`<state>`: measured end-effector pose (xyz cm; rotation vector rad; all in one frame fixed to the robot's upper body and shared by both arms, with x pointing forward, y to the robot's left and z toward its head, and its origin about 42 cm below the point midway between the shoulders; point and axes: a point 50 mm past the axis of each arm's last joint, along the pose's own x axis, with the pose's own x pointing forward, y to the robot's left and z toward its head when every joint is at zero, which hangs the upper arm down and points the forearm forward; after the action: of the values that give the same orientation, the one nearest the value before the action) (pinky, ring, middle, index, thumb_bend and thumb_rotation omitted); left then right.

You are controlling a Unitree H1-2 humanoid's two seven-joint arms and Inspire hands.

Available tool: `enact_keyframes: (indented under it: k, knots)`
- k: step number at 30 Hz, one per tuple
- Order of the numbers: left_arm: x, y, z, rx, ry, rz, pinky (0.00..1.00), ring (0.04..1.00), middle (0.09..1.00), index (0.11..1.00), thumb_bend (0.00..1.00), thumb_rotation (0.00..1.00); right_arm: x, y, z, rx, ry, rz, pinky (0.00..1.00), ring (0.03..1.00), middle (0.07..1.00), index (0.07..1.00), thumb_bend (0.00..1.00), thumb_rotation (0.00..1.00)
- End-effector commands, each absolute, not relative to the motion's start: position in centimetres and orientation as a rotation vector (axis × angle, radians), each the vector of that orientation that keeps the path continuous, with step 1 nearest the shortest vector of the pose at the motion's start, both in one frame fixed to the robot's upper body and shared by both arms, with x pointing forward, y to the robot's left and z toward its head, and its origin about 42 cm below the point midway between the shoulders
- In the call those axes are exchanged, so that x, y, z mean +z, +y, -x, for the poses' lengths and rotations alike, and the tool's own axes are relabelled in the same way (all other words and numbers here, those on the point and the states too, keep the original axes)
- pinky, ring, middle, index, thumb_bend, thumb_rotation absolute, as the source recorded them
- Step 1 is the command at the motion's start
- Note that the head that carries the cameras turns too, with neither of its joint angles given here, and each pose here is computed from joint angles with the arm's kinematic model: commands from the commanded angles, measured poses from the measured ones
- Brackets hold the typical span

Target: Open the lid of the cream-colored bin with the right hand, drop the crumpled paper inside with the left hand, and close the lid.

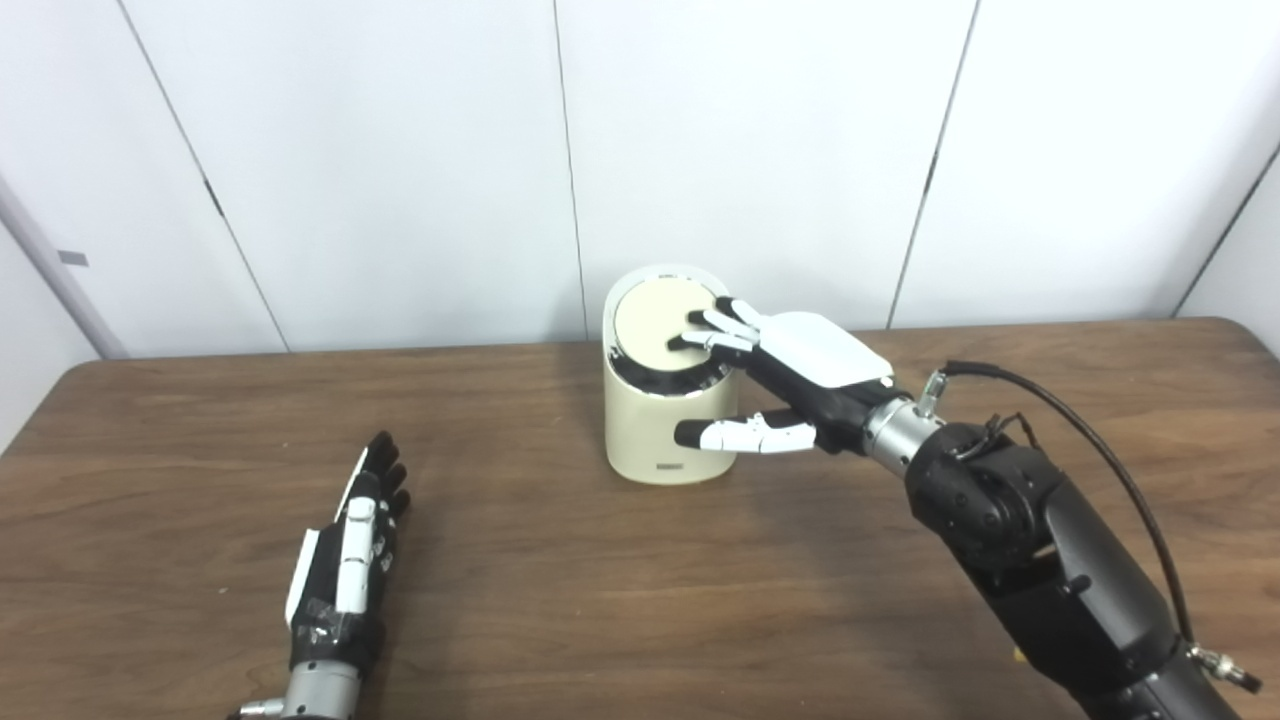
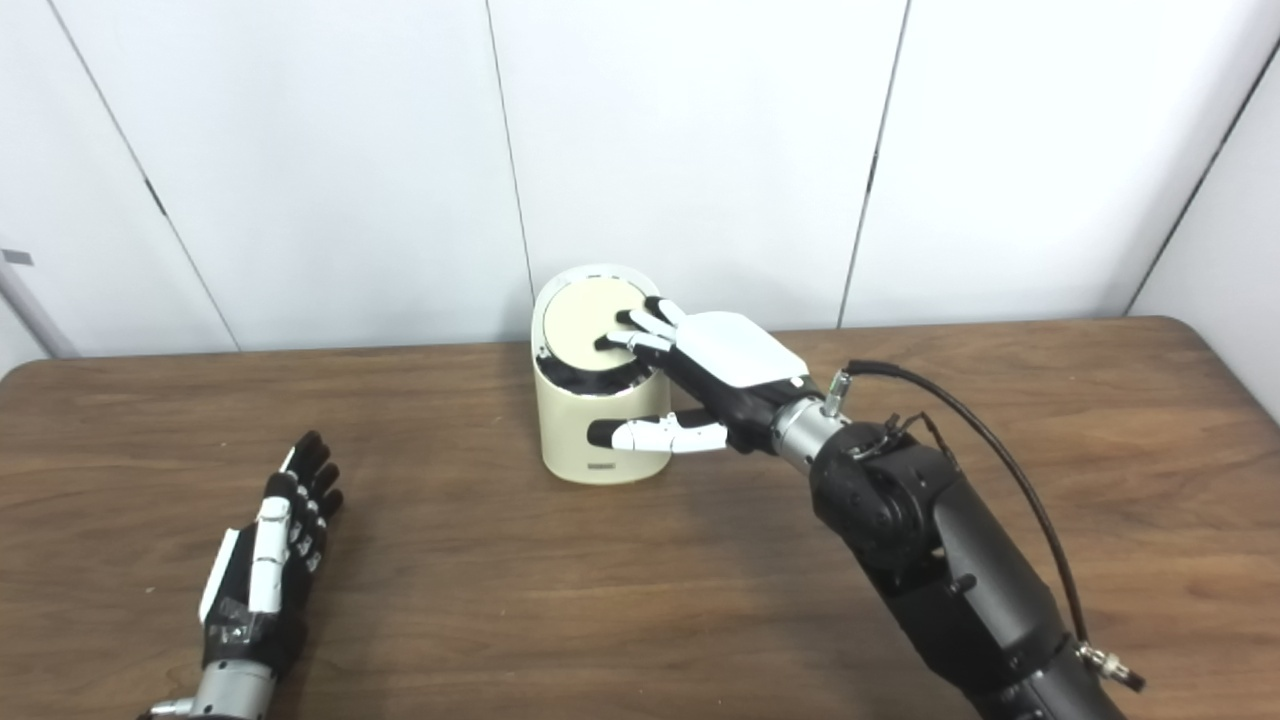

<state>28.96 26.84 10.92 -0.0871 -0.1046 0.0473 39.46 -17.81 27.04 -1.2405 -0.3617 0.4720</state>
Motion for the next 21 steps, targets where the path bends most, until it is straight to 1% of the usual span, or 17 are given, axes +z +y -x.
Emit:
enact_keyframes:
  k: [1, 6, 11, 14, 21]
  knots:
    - [9.2, 25.7, -28.2, 0.048, -0.073, 0.12, 1.0, 1.0, 1.0, 1.0, 0.57, 0.92, 26.6, -18.0, -39.6, 0.493, -0.331, 1.256, 0.95, 1.0, 0.978, 0.87, 0.57, 1.0]
    - [9.2, 25.8, -28.3, 0.04, -0.072, 0.124, 1.0, 1.0, 1.0, 1.0, 0.57, 0.92, 27.2, -17.9, -39.2, 0.434, -0.422, 1.21, 0.97, 1.0, 0.974, 0.875, 0.56, 1.0]
    - [9.2, 25.7, -28.3, 0.034, -0.074, 0.12, 1.0, 1.0, 1.0, 1.0, 0.57, 0.91, 27.5, -17.9, -38.5, 0.383, -0.498, 1.175, 0.94, 1.0, 0.979, 0.903, 0.51, 1.0]
    - [9.2, 25.7, -28.3, 0.04, -0.071, 0.128, 1.0, 1.0, 1.0, 1.0, 0.56, 0.91, 27.9, -18.1, -38.3, 0.356, -0.511, 1.159, 0.91, 1.0, 0.976, 0.902, 0.51, 1.0]
    - [9.2, 25.8, -28.3, 0.033, -0.072, 0.107, 1.0, 1.0, 1.0, 1.0, 0.56, 0.93, 28.7, -18.9, -37.6, 0.316, -0.522, 1.103, 0.95, 1.0, 0.978, 0.896, 0.5, 1.0]
